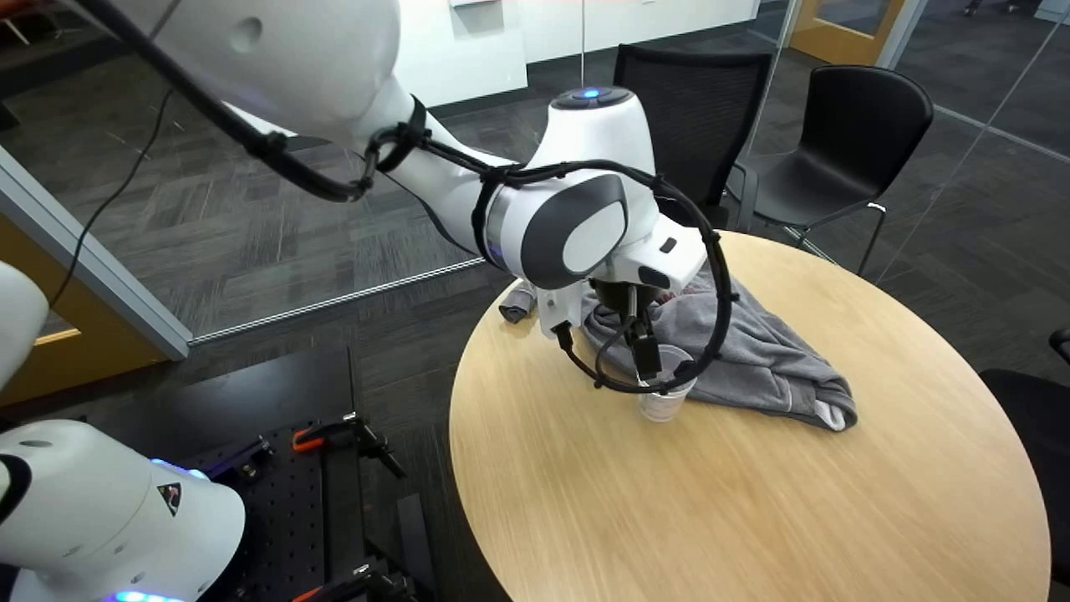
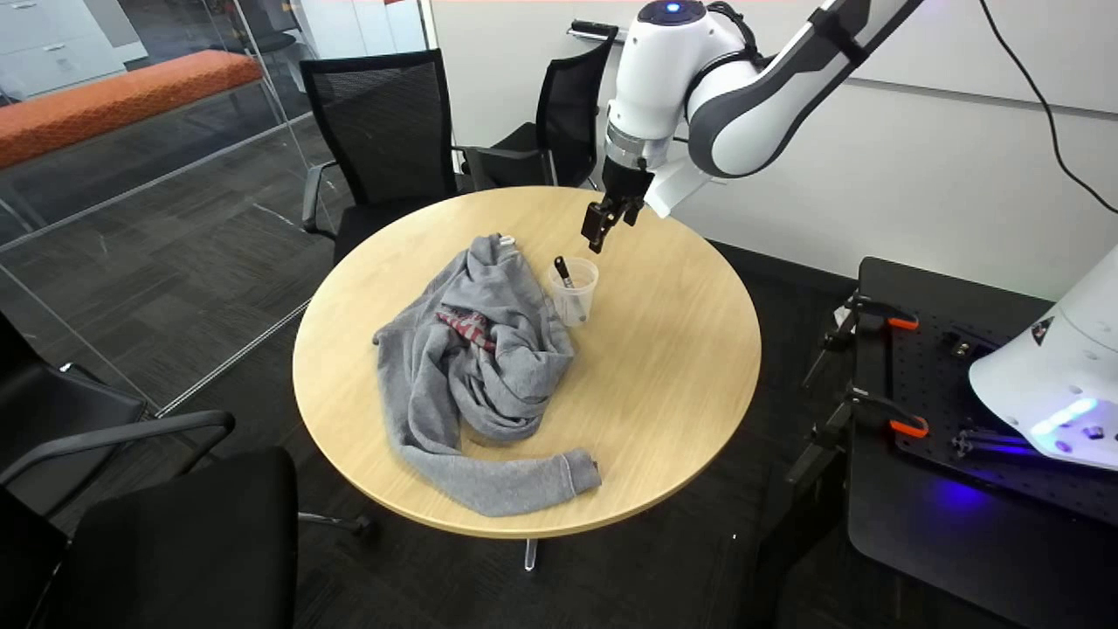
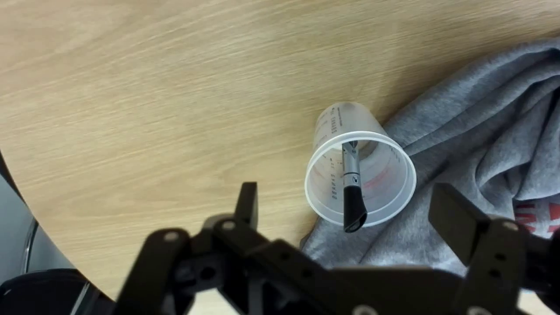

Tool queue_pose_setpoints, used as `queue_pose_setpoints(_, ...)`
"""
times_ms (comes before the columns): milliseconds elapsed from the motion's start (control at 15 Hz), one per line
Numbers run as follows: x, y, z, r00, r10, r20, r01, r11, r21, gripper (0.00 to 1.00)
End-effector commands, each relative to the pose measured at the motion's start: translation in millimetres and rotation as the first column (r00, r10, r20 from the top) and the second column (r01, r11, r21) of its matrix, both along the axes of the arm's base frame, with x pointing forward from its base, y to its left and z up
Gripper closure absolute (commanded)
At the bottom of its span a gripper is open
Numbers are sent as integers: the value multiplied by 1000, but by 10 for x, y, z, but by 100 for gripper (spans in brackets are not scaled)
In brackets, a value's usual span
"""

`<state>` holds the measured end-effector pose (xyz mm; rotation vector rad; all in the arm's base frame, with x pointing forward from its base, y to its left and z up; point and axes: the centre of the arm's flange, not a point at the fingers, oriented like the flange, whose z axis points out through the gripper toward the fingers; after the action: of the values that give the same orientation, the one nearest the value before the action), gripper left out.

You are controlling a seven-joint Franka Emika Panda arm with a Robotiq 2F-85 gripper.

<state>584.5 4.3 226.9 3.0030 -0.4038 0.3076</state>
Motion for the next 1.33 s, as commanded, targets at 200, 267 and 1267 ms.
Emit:
queue_pose_setpoints(200,281,122,-286,999,0,-44,-1,1000,-26,0)
queue_pose_setpoints(267,293,131,-319,999,1,-47,-2,1000,-26,0)
queue_pose_setpoints(1267,636,47,-505,996,81,-42,-82,997,-5,52)
